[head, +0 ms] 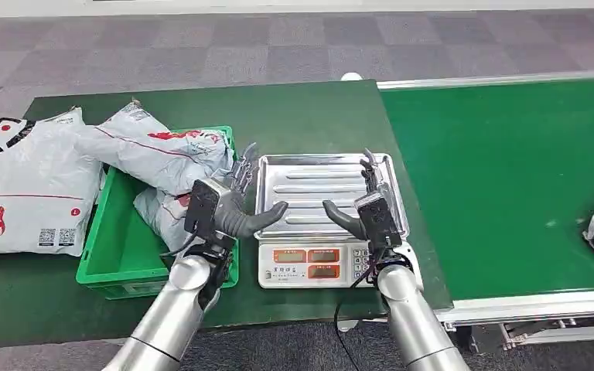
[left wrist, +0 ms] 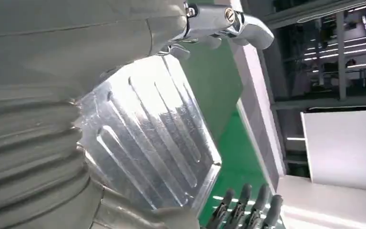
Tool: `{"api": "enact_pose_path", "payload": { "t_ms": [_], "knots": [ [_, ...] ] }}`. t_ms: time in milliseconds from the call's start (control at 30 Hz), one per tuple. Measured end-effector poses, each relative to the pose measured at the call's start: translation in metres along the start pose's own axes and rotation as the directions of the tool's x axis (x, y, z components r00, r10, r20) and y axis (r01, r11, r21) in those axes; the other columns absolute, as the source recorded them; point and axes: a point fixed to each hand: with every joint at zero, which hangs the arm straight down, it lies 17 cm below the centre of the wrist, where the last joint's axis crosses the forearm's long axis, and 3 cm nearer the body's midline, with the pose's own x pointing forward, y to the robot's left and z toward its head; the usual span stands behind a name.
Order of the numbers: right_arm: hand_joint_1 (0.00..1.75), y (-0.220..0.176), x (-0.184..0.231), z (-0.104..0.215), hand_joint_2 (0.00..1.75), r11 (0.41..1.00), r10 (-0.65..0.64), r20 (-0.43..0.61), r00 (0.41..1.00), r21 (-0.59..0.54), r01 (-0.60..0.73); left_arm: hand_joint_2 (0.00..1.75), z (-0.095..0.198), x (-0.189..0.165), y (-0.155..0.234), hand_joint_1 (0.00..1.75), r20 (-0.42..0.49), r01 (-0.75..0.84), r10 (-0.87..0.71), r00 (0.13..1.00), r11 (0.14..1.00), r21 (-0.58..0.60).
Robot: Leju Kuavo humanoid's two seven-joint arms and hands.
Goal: Moved the parcel from conveyor to table for the left to box.
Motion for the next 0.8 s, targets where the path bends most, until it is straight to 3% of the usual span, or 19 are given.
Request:
{"api": "enact_pose_path", "payload": {
  "t_ms": [800],
  "knots": [
    [0.0, 0.004, -0.004, -0.002, 1.75, 1.0, -0.003, -0.025, 1.0, 0.003, 0.003, 1.75, 0.003, -0.039, 0.002, 0.0, -0.103, 0.036, -0.035, 0.994, 0.999, 0.015]
  ]
}}
